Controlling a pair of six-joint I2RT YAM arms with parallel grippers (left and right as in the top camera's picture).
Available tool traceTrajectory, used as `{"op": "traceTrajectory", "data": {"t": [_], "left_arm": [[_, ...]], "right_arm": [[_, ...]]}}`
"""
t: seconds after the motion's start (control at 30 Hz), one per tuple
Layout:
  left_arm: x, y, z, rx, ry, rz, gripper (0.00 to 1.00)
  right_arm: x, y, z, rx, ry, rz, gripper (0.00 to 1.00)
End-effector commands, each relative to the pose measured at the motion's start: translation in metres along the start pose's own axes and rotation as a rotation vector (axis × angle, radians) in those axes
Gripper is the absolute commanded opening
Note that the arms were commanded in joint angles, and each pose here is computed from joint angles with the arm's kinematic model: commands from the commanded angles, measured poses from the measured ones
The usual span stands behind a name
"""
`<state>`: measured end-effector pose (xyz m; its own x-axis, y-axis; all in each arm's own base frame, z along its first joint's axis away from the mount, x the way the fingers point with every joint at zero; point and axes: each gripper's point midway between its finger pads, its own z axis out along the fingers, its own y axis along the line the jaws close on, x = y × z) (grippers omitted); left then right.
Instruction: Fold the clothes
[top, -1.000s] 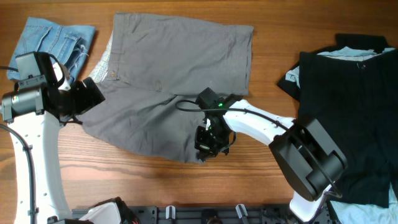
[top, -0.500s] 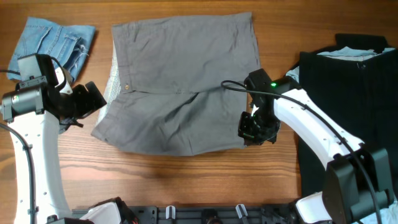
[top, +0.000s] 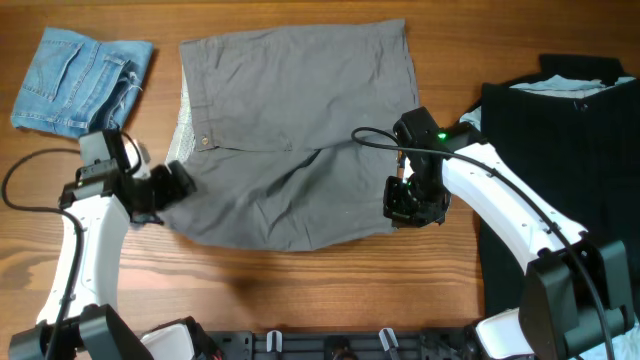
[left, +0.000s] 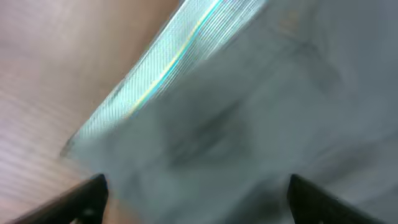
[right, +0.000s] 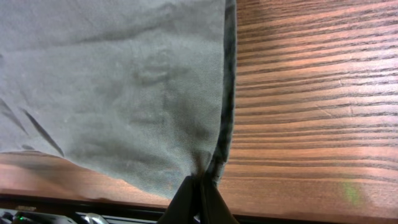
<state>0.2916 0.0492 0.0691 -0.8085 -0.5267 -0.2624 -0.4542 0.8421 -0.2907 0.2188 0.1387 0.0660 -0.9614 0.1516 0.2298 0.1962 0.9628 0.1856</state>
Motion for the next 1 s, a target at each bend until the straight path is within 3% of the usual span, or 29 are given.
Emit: {"op": "traceTrajectory", "data": {"t": [0.0,0.1,0.13,0.17,0.2,0.3,0.4,0.5,0.57,0.73,0.97], "left_arm": [[-0.032,-0.043,-0.005,0.220,-0.123,0.118,0.70],[-0.055,-0.055,0.000,0.243,-0.220,0.231,0.72],[-0.059,-0.057,0.005,0.242,-0.231,0.252,0.73],[-0.061,-0.057,0.014,0.242,-0.225,0.263,0.74],[-0.062,-0.056,0.025,0.245,-0.216,0.261,0.74],[-0.060,-0.062,0.051,0.297,-0.176,0.266,0.73],[-0.053,-0.063,0.079,0.315,-0.133,0.273,0.73],[-0.051,-0.064,0.091,0.316,-0.122,0.279,0.73],[-0.055,-0.066,0.090,0.325,-0.142,0.287,0.73],[-0.063,-0.068,0.094,0.306,-0.180,0.304,0.68],[-0.063,-0.064,0.118,0.287,-0.186,0.314,0.65]], "right_arm": [[-0.005,0.000,-0.008,0.002,-0.037,-0.025,0.04],[-0.004,-0.001,-0.007,0.005,-0.032,-0.023,0.05],[-0.002,-0.002,-0.007,0.010,-0.023,-0.014,0.25],[0.001,-0.004,-0.007,0.022,-0.012,0.014,0.74],[0.002,-0.007,-0.007,0.034,-0.014,0.032,0.89],[-0.020,-0.017,-0.011,0.055,-0.098,0.098,0.90],[-0.065,-0.019,-0.026,-0.064,-0.224,0.163,0.86],[-0.108,0.010,-0.057,-0.337,-0.363,-0.046,0.74],[-0.122,0.021,-0.074,-0.449,-0.422,-0.096,0.74],[-0.138,0.028,-0.086,-0.475,-0.508,-0.134,0.74],[-0.139,0.027,-0.086,-0.468,-0.514,-0.136,0.74]]}}
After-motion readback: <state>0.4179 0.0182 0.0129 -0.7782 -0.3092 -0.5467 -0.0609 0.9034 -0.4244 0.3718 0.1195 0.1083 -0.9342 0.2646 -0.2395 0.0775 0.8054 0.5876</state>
